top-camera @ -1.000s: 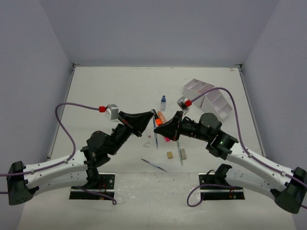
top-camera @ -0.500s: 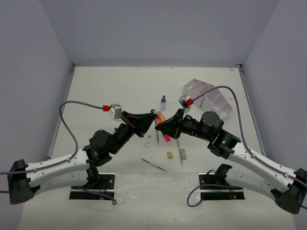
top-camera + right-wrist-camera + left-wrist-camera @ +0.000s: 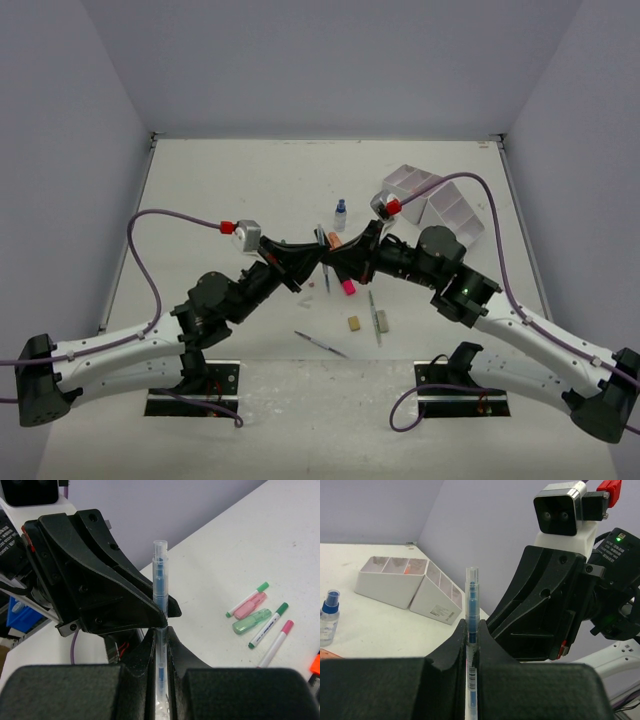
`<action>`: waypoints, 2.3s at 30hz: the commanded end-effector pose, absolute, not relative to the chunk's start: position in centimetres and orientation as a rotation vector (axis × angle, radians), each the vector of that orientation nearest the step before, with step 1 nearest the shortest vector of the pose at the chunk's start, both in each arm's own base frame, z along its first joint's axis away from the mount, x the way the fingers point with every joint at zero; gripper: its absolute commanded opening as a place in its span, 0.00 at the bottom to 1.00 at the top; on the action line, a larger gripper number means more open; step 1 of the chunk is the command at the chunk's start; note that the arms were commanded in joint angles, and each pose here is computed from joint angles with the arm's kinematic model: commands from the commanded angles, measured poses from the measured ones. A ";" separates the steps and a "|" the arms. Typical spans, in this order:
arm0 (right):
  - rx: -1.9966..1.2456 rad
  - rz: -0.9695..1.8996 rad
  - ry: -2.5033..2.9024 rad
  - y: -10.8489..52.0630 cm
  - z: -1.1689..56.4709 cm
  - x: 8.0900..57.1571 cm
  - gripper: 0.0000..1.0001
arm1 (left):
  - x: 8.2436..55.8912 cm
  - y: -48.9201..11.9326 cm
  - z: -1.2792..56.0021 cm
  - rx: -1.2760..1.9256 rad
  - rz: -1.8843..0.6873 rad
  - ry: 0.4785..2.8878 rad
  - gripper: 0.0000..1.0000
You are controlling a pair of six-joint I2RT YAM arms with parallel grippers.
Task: Sort the stationery into containers
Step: Close the pen cap on the pen.
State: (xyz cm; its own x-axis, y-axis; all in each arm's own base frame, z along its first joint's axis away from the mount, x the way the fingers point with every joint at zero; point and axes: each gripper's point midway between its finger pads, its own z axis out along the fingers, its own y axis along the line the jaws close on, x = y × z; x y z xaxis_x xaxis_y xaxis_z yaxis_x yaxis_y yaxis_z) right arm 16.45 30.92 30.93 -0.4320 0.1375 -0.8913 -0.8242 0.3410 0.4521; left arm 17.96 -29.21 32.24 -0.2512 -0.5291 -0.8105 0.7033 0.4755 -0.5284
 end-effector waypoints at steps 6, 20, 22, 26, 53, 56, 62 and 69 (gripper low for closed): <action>-0.758 1.414 1.583 33.3 31.2 14.6 0.33 | 16.8 -27.8 36.5 0.201 -1.197 1.234 0.00; -0.791 1.393 1.566 33.4 31.5 14.1 0.00 | 19.4 -28.0 36.6 0.154 -1.042 1.354 0.81; -0.794 1.390 1.574 33.3 31.3 14.0 0.00 | 19.7 -27.5 36.7 0.148 -1.011 1.363 0.74; -0.805 1.383 1.589 33.3 31.0 14.0 0.00 | 19.7 -27.1 38.2 0.140 -0.996 1.358 0.70; -0.790 1.300 1.567 32.7 33.2 14.9 0.00 | 18.5 -29.3 37.1 0.222 -1.092 1.420 0.00; -0.759 1.250 1.554 32.6 34.3 15.9 0.00 | 17.9 -29.9 36.4 0.247 -1.130 1.441 0.00; -0.707 1.104 1.504 32.2 38.6 19.0 0.00 | 16.4 -31.4 34.1 0.291 -1.238 1.504 0.00; -0.627 1.007 1.465 30.5 43.8 23.4 0.00 | 14.7 -32.8 29.4 0.369 -1.307 1.636 0.00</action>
State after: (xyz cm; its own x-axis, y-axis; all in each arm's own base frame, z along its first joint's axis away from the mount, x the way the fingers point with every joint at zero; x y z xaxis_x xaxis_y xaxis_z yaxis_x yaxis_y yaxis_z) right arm 16.39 32.63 32.73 -0.4137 -0.0986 -0.9050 -0.8736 0.3227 0.3642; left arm 19.19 -28.62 38.94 -0.2127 -0.5884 -0.7801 0.6969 0.4682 -0.5432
